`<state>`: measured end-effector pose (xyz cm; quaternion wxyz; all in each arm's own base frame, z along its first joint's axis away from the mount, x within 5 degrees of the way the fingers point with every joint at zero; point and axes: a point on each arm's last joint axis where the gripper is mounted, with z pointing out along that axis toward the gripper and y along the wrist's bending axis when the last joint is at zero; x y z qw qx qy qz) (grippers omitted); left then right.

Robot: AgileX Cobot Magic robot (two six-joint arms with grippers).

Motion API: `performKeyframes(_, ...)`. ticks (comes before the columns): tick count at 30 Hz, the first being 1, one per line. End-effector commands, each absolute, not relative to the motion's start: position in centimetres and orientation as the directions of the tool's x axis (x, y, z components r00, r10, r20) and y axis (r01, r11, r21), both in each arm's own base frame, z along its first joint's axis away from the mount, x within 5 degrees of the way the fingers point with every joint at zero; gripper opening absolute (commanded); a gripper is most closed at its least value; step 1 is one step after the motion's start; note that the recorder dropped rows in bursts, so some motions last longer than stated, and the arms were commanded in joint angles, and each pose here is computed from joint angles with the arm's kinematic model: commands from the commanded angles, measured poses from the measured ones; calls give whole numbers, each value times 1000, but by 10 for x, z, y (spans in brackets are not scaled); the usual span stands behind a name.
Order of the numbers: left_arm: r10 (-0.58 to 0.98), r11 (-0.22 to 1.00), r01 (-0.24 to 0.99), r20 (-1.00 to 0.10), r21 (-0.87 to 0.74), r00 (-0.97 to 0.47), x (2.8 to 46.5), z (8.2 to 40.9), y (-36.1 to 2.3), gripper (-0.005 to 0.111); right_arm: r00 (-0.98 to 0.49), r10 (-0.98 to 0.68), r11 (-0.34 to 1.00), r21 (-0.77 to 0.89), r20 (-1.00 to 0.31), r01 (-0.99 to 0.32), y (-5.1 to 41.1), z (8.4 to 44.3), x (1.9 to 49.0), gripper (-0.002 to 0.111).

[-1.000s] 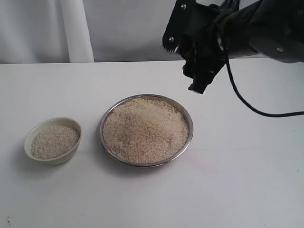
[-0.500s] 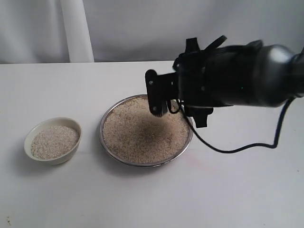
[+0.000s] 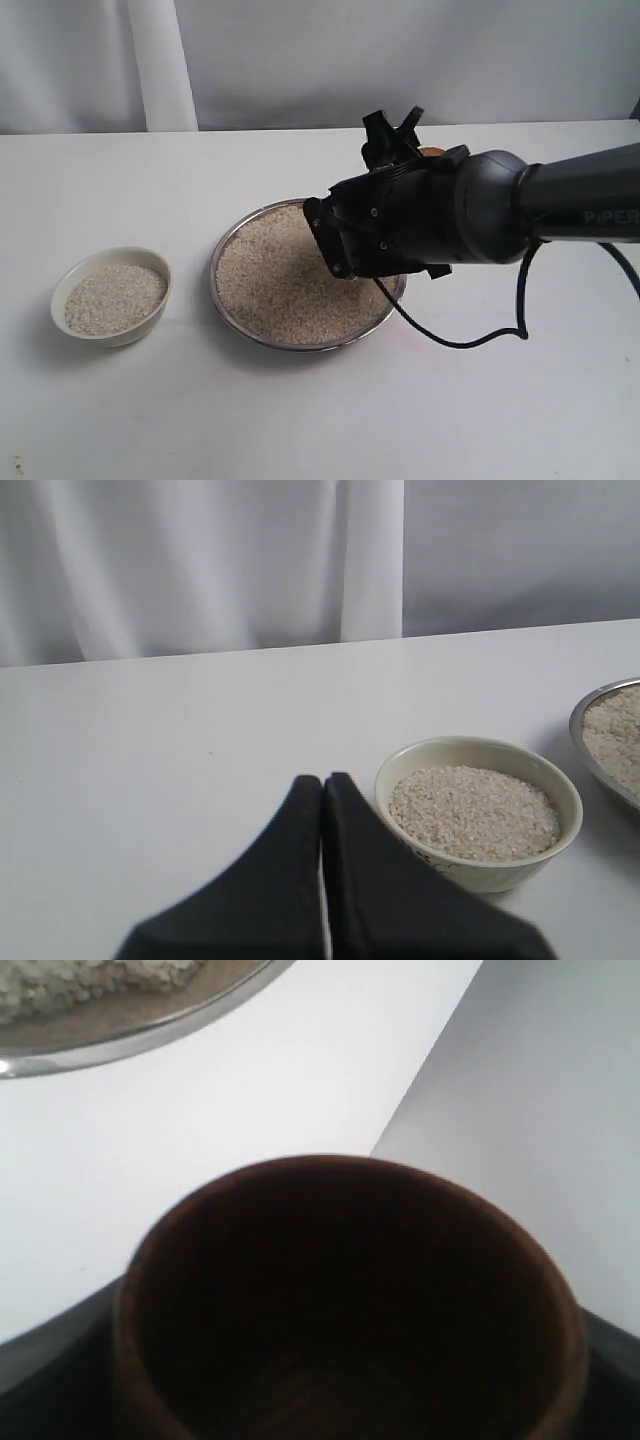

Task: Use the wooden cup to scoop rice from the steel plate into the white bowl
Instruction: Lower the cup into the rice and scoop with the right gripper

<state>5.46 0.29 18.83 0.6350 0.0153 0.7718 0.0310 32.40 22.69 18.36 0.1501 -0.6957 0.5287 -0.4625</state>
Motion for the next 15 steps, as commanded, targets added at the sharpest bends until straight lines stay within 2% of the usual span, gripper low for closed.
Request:
performKeyframes(1, 51, 998, -12, -982, 54, -184, 55, 189, 2, 0, 51, -889, -392, -699, 455, -598, 232, 185, 323, 0)
performKeyframes(9, 51, 998, -12, -982, 54, -184, 55, 189, 2, 0, 78, -878, -411, -661, 472, -628, 241, 146, 324, 0)
performKeyframes(15, 51, 998, -12, -982, 54, -184, 55, 189, 2, 0, 92, -890, -395, -657, 446, -641, 244, 138, 324, 0)
